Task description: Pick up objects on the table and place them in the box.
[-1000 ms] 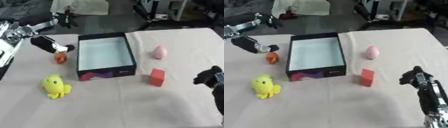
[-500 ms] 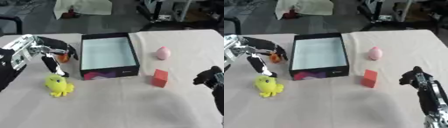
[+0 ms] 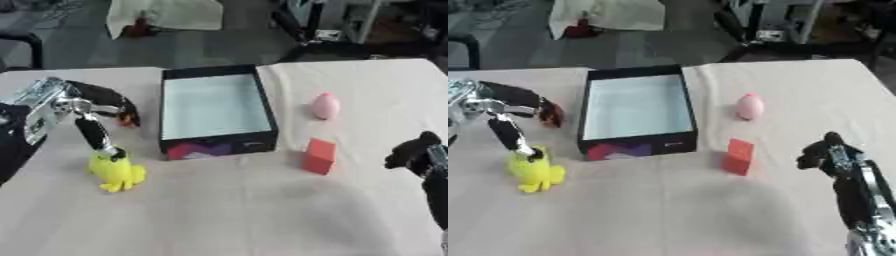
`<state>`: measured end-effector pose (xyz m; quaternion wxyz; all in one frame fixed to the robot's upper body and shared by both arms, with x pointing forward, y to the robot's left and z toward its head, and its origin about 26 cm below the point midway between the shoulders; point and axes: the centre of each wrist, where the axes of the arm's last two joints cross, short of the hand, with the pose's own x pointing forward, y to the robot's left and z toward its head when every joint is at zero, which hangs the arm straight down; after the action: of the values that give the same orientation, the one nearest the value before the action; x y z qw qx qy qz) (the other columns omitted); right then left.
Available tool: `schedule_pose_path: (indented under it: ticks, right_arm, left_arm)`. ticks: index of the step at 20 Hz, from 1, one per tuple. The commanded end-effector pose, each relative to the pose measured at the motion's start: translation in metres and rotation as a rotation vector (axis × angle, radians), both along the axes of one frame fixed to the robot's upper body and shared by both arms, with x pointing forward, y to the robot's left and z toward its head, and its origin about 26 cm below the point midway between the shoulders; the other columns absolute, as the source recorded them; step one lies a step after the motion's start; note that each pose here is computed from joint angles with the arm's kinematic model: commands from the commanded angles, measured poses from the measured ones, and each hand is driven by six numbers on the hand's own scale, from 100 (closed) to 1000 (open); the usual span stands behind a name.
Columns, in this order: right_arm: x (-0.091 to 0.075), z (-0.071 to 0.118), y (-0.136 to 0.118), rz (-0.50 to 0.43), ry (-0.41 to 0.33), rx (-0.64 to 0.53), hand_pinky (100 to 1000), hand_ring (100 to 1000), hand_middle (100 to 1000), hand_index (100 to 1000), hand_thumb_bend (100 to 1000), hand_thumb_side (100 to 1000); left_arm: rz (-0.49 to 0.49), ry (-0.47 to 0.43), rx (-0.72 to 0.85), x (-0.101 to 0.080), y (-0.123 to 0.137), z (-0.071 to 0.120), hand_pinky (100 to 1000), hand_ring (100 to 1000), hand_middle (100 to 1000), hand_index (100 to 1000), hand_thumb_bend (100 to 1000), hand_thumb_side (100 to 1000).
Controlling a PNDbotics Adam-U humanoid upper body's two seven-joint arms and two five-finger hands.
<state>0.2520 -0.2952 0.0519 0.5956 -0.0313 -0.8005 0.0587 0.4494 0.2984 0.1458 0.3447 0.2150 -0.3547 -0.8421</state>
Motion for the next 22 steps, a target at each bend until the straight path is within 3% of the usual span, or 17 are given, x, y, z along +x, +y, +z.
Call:
schedule_pose_path:
  ticks: [1,7,11,19,22]
  right_arm:
    - [0.000,0.005,-0.004,-0.011,-0.013,-0.018,526,526,498,413,100,783]
    - [-0.001,0.005,-0.006,-0.017,-0.014,-0.023,526,526,498,414,100,779]
    - [-0.001,0.005,-0.007,-0.022,-0.011,-0.029,526,526,498,414,100,779]
    - [-0.001,0.005,-0.008,-0.018,-0.009,-0.034,528,527,499,415,100,778]
    - [-0.001,0.005,-0.007,-0.016,-0.009,-0.032,528,527,499,415,100,779]
  left_arm:
    - [-0.168,0.147,0.190,0.001,0.022,0.021,780,759,777,852,413,459]
    - [-0.122,0.116,0.124,-0.007,0.038,0.040,776,753,765,846,364,458]
    - [-0.110,0.133,0.102,-0.013,0.045,0.041,773,751,763,845,366,491]
    - [-0.114,0.190,0.096,-0.022,0.043,0.025,775,759,781,862,379,532]
    - [-0.109,0.213,0.095,-0.022,0.041,0.014,771,755,782,865,315,506]
